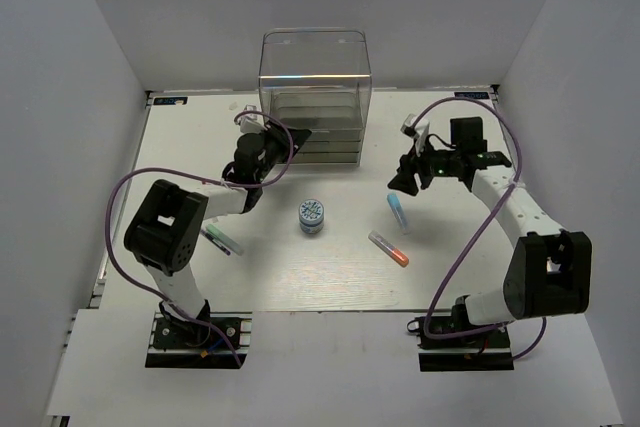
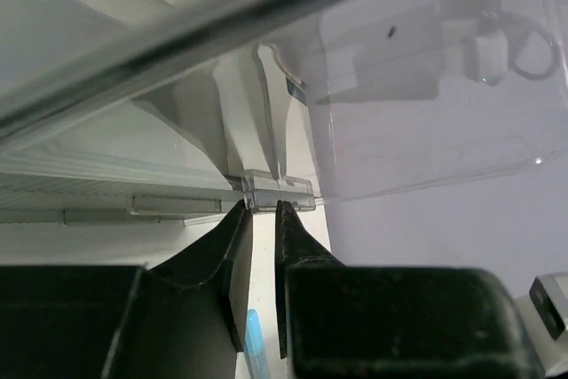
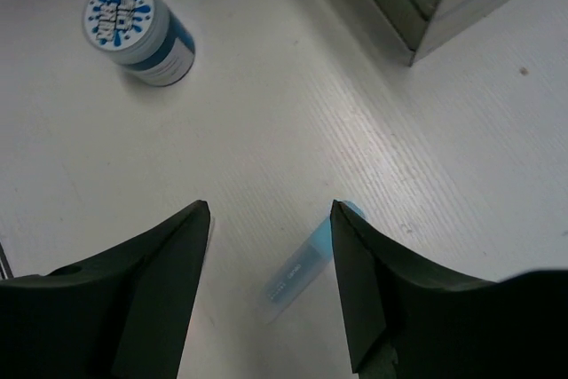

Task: Sort the stationery into containers
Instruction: Open the storage box at the center of the board, then pick up the stationery from the center of the board.

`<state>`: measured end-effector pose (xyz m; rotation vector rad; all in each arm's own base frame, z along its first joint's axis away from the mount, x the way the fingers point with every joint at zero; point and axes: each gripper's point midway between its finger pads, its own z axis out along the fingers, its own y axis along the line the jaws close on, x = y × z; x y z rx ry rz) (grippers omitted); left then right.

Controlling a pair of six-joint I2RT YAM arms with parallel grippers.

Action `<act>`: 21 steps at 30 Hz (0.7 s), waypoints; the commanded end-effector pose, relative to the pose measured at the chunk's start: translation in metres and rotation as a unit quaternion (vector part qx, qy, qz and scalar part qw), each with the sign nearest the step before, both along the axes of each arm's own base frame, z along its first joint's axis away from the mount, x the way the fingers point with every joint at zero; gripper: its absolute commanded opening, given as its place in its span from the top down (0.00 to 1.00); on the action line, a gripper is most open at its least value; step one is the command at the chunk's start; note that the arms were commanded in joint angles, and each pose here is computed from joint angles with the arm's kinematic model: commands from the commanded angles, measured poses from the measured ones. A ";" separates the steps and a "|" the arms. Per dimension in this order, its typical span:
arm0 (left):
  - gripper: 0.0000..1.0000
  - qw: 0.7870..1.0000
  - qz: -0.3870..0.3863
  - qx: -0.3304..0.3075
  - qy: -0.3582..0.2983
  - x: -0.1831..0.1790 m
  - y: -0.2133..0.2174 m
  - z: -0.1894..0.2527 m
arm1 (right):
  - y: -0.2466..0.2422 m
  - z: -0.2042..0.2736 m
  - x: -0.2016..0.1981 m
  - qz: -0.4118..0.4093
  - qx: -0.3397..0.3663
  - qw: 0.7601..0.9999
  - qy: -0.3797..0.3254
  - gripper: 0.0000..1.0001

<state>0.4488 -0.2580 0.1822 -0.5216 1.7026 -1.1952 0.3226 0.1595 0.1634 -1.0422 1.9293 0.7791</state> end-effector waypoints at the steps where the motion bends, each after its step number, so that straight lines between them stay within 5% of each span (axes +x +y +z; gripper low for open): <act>1: 0.99 0.995 -0.002 -0.019 -0.094 -0.013 0.000 0.072 | 0.020 0.007 -0.029 0.083 0.002 0.996 -0.038 0.36; 10: 0.98 0.991 -0.009 -0.012 -0.130 -0.033 0.001 0.107 | 0.059 -0.021 -0.054 0.181 -0.043 0.975 -0.119 0.11; 21: 0.97 0.987 0.007 -0.021 -0.156 -0.034 0.007 0.129 | 0.112 -0.051 -0.013 0.156 -0.097 0.963 -0.198 0.11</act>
